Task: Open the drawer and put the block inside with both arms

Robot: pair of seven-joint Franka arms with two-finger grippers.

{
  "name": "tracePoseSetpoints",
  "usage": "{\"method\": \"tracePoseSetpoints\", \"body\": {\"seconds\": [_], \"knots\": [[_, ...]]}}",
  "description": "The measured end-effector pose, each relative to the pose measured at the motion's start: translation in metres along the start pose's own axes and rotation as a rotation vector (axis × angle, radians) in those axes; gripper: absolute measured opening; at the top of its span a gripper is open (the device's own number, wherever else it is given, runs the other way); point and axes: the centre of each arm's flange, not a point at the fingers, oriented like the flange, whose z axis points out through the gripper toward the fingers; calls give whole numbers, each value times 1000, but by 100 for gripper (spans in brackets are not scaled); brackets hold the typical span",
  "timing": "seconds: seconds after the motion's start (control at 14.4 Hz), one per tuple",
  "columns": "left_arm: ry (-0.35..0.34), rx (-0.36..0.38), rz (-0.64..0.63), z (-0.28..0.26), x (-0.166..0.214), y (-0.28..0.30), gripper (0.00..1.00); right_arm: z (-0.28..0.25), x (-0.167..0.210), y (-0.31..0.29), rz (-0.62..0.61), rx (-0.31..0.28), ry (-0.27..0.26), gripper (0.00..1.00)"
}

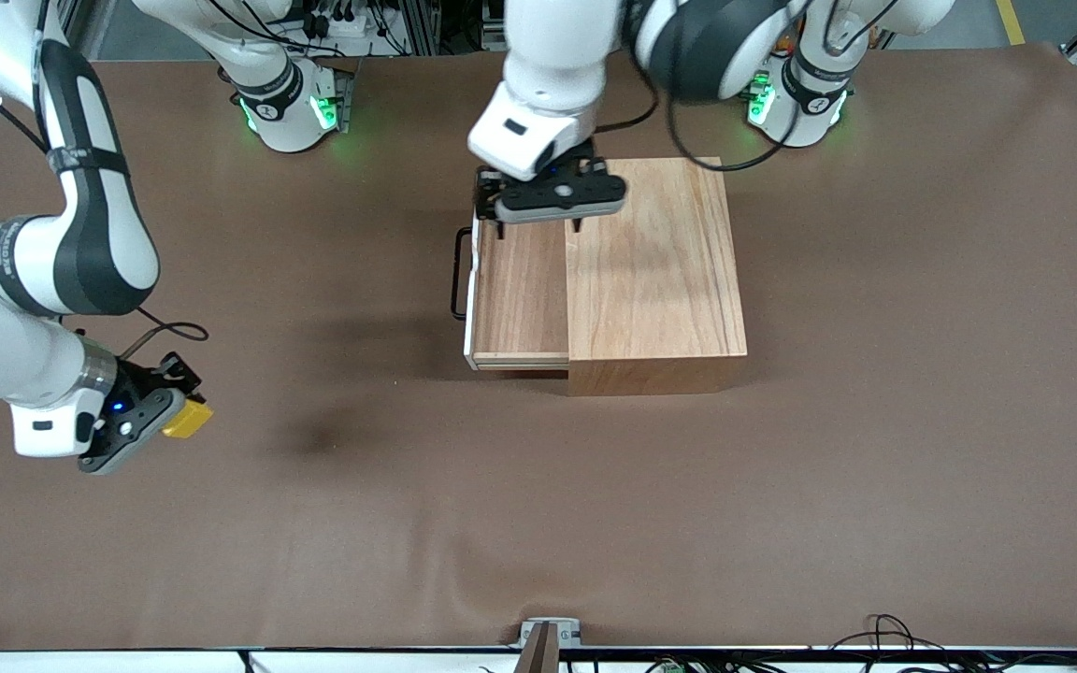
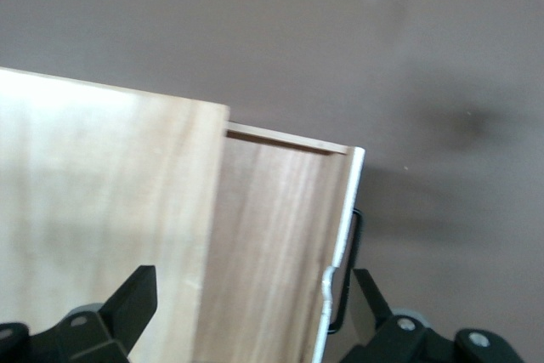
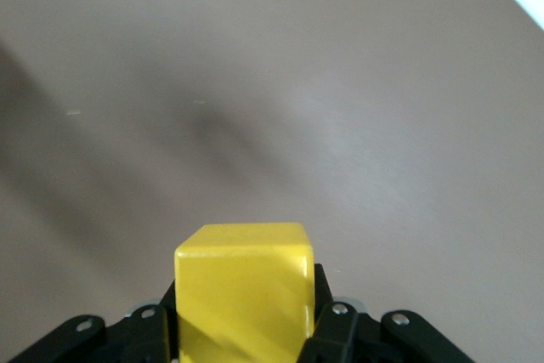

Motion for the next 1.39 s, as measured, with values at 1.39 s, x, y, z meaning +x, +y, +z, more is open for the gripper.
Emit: {"method": "tracePoseSetpoints", "body": {"seconds": [1.39], "knots": [[-133,91,283,-135,151,-316,100,24,188,-351,-973,81,95,56]]}}
